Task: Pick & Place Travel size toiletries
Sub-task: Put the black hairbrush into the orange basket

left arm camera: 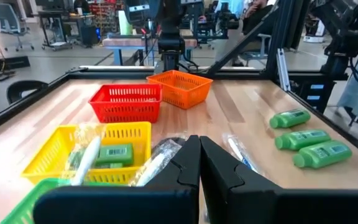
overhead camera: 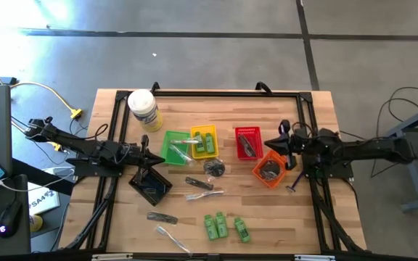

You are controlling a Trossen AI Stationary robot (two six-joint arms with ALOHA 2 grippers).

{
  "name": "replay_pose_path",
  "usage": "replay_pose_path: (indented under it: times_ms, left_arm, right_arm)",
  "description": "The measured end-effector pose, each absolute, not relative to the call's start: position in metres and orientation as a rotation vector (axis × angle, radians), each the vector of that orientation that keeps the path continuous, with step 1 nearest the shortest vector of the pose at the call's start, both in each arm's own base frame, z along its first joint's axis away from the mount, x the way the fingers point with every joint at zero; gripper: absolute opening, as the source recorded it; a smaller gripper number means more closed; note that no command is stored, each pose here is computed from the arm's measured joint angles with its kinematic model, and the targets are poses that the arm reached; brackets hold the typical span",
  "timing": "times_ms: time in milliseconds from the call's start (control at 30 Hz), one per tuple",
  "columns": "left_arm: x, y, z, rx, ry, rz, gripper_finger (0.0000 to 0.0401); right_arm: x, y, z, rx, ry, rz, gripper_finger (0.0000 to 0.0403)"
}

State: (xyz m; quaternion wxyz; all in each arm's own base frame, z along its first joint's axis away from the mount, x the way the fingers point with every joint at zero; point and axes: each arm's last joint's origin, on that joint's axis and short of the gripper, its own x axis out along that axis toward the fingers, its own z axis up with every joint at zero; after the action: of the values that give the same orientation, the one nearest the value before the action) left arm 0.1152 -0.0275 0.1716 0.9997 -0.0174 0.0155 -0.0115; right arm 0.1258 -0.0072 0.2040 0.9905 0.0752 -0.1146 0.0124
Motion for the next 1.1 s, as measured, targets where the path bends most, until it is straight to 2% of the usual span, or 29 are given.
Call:
replay_pose_path:
  times_ms: [100, 800, 1100]
  left_arm:
    - [0.115, -0.027, 0.172, -0.009, 0.031, -0.023, 0.0000]
    - [0.115, -0.027, 0.168, -0.038, 0.067, -0.014, 0.0000]
    - [0.115, -0.024, 0.168, -0.032, 0.061, 0.099, 0.0000]
  right_arm:
    - [0.123, -0.004, 0.193, 0.147, -0.252, 0.050, 0.0002]
    - [0.129, 0.000, 0.184, 0.120, -0.177, 0.073, 0.0002]
    - [0.132, -0.001, 0.180, 0.125, -0.138, 0.052, 0.0002]
